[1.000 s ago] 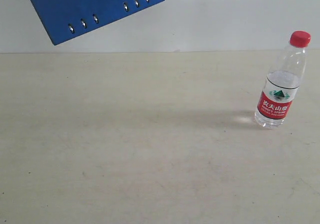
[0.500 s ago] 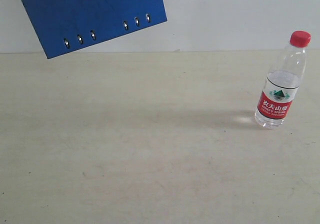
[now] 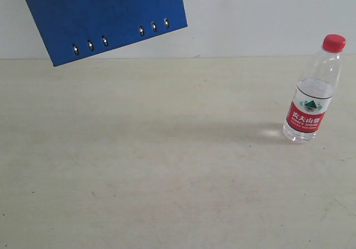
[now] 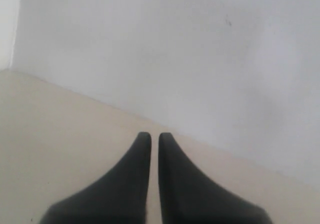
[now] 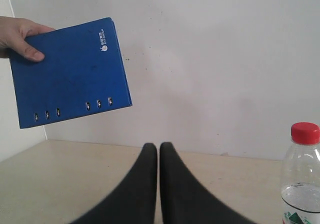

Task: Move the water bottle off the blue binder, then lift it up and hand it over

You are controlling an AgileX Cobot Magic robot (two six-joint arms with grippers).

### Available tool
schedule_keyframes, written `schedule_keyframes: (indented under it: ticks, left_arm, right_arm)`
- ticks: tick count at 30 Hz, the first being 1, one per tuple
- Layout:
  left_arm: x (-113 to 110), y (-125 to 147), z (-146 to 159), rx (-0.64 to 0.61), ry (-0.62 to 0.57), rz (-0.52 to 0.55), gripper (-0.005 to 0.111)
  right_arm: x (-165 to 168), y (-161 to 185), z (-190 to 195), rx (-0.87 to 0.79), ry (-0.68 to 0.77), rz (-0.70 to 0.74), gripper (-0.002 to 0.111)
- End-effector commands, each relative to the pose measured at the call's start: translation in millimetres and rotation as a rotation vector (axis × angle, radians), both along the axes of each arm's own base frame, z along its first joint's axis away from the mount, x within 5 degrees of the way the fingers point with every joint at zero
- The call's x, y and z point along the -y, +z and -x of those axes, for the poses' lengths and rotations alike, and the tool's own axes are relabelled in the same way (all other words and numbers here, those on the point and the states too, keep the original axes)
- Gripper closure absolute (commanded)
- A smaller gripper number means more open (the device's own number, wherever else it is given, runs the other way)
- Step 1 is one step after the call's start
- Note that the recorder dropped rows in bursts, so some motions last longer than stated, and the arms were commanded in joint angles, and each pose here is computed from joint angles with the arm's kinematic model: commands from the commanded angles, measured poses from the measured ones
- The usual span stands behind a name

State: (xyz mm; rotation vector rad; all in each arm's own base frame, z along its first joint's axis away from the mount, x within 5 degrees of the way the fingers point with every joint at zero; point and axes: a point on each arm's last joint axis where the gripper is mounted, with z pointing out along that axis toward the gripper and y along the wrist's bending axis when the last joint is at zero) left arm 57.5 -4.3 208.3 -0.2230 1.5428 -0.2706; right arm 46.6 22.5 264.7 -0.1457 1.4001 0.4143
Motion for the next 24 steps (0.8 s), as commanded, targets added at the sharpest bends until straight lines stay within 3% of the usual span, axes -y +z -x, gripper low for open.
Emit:
schedule_keyframes:
  ticks: [1,2,3,5,7,10,15,20,24]
  left_arm:
    - [-8,12,1,0.098,0.088,0.083,0.101]
    - [-8,7,0,0.080,0.081,0.083,0.101]
    - [-7,4,0,0.052,0.074,0.152,0.101]
    - [-13,-11,0,-0.102,0.150,0.211,0.101]
    - [-16,-18,2,-0.184,0.183,0.101,0.101]
    - [-15,-24,3,-0.268,0.143,-0.209,0.101]
    - [-12,-25,3,-0.273,0.105,-0.225,0.101]
    - [-10,-25,3,-0.278,0.063,-0.341,0.101]
    - [-6,-25,2,-0.267,0.010,-0.328,0.101]
  right_arm:
    - [0,0,0,0.003,0.000,0.006,0.108]
    - [0,0,0,0.003,0.000,0.006,0.108]
    - [0,0,0,0.003,0.000,0.006,0.108]
    - [0,0,0,0.004,-0.002,0.006,0.108]
    - [0,0,0,0.004,-0.002,0.006,0.108]
    - [0,0,0,0.004,-0.002,0.006,0.108]
    - [0,0,0,0.004,-0.002,0.006,0.108]
    - [0,0,0,0.004,-0.002,0.006,0.108]
    - [0,0,0,0.004,-0.002,0.006,0.108]
